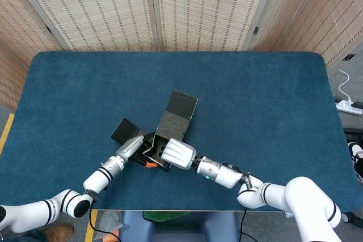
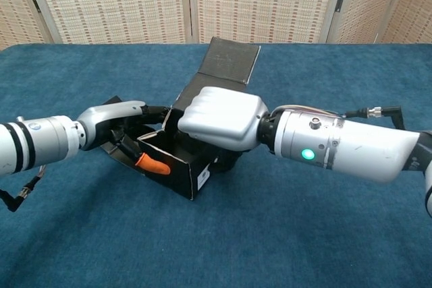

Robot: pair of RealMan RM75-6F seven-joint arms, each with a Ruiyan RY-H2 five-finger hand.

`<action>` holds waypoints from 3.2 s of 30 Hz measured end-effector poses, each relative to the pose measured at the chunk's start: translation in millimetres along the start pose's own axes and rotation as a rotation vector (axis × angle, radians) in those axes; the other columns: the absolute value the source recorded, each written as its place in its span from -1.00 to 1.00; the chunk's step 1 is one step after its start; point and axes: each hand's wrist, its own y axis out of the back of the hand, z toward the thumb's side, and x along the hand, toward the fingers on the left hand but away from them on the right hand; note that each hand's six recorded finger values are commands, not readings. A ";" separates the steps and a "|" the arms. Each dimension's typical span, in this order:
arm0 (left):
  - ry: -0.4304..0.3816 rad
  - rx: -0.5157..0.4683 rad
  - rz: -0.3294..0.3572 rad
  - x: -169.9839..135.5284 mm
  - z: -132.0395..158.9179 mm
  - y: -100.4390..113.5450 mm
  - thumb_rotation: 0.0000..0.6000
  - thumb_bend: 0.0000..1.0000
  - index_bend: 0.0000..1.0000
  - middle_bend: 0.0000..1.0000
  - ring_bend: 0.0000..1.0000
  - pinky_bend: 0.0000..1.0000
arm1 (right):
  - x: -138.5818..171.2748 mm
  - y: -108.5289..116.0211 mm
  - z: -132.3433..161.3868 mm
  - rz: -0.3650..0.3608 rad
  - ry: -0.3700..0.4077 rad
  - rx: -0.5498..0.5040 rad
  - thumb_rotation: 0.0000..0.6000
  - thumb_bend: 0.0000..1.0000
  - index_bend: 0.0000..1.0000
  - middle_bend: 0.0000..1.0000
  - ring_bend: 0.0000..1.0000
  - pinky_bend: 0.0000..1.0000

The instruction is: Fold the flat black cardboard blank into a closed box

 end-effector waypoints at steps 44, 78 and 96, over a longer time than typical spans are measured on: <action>-0.060 0.027 0.186 -45.3 19.2 44.6 1.00 -0.62 -0.93 -1.00 -1.00 -0.66 | 124.1 5.9 -46.4 -0.001 -0.411 -0.560 1.00 -0.92 -1.00 -0.74 0.40 1.00; -0.082 -0.046 0.239 -79.3 16.5 65.1 1.00 -0.62 -1.00 -1.00 -1.00 -0.74 | 17.1 -20.4 -39.7 0.170 -0.675 -1.098 1.00 -1.00 -1.00 -1.00 0.30 1.00; -0.083 -0.059 0.217 -75.0 14.8 61.5 1.00 -0.62 -1.00 -1.00 -1.00 -0.74 | 19.6 -33.7 -4.6 0.120 -0.700 -1.287 1.00 -1.00 -1.00 -1.00 0.29 1.00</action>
